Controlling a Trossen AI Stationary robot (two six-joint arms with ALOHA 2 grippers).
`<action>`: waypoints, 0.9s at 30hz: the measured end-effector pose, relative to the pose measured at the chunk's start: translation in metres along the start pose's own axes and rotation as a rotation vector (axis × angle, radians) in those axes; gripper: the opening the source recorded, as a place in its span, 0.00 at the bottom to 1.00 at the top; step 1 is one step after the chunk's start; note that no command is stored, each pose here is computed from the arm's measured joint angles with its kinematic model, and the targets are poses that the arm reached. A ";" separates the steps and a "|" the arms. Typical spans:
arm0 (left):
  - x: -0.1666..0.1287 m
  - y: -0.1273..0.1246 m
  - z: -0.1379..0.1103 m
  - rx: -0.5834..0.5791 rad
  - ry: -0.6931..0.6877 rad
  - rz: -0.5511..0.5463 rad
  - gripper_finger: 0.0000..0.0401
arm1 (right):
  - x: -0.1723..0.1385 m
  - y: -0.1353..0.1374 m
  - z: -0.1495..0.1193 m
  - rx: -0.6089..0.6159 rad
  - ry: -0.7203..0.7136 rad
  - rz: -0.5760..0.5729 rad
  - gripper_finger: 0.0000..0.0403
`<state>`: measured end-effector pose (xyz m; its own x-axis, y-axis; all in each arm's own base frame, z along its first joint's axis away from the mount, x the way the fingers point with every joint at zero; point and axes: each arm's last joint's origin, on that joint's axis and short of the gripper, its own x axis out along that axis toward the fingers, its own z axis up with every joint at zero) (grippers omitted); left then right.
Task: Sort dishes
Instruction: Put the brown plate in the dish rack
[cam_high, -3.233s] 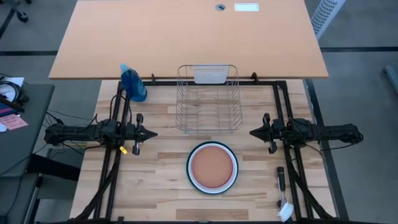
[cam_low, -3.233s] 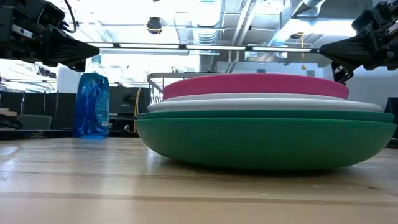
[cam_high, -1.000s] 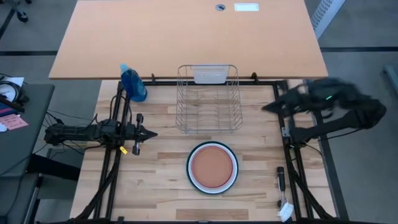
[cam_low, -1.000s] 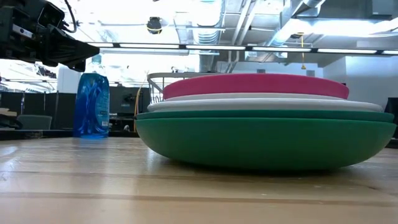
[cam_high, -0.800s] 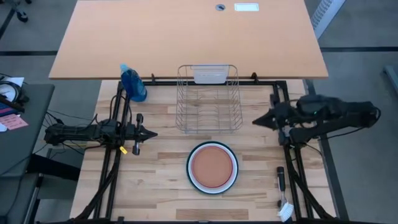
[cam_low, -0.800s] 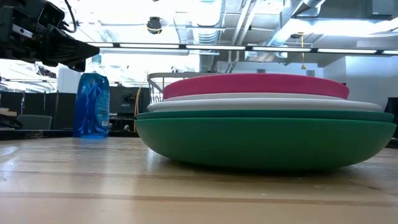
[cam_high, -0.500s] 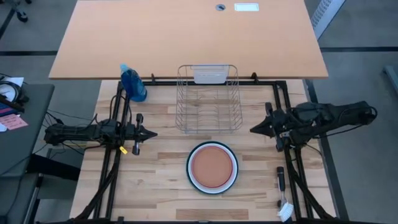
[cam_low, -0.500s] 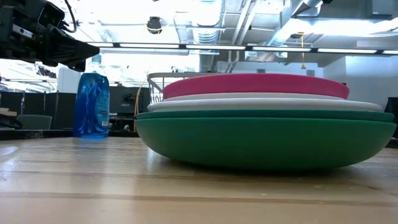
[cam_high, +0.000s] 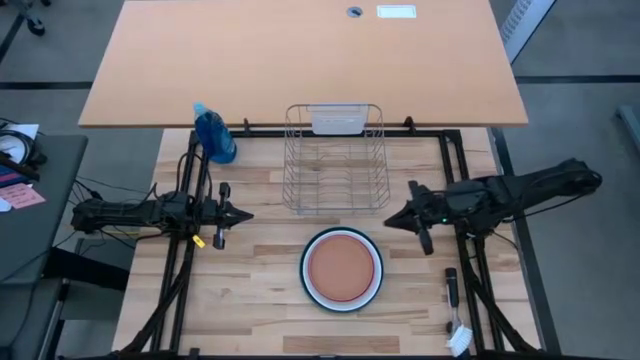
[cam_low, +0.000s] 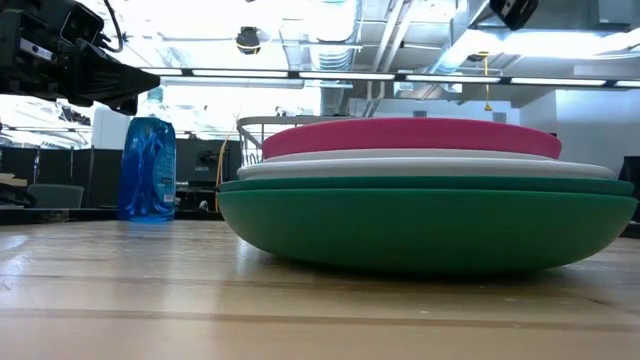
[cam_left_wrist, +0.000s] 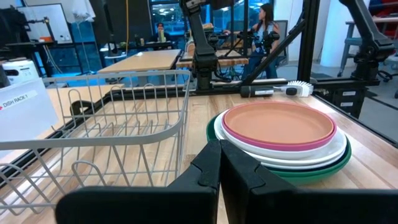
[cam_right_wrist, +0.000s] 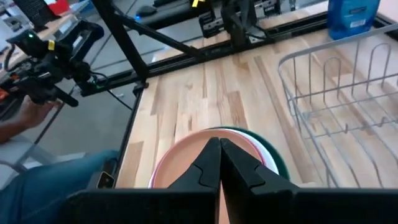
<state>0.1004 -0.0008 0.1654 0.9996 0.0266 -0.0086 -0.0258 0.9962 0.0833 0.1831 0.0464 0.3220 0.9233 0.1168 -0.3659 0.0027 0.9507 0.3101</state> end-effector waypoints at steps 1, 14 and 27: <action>0.000 0.000 0.000 0.000 0.000 0.000 0.00 | 0.003 0.000 -0.001 -0.001 0.007 -0.002 0.03; 0.000 0.000 0.000 0.000 0.000 0.000 0.00 | 0.037 0.015 -0.021 0.068 0.152 0.003 0.03; 0.000 0.000 0.000 0.000 0.000 0.000 0.00 | 0.075 0.032 -0.042 0.162 0.223 0.013 0.03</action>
<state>0.1004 -0.0008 0.1654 0.9996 0.0264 -0.0089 -0.0256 0.9962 0.0836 0.2364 0.0972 0.2677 0.8165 0.2056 -0.5395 0.0698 0.8925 0.4457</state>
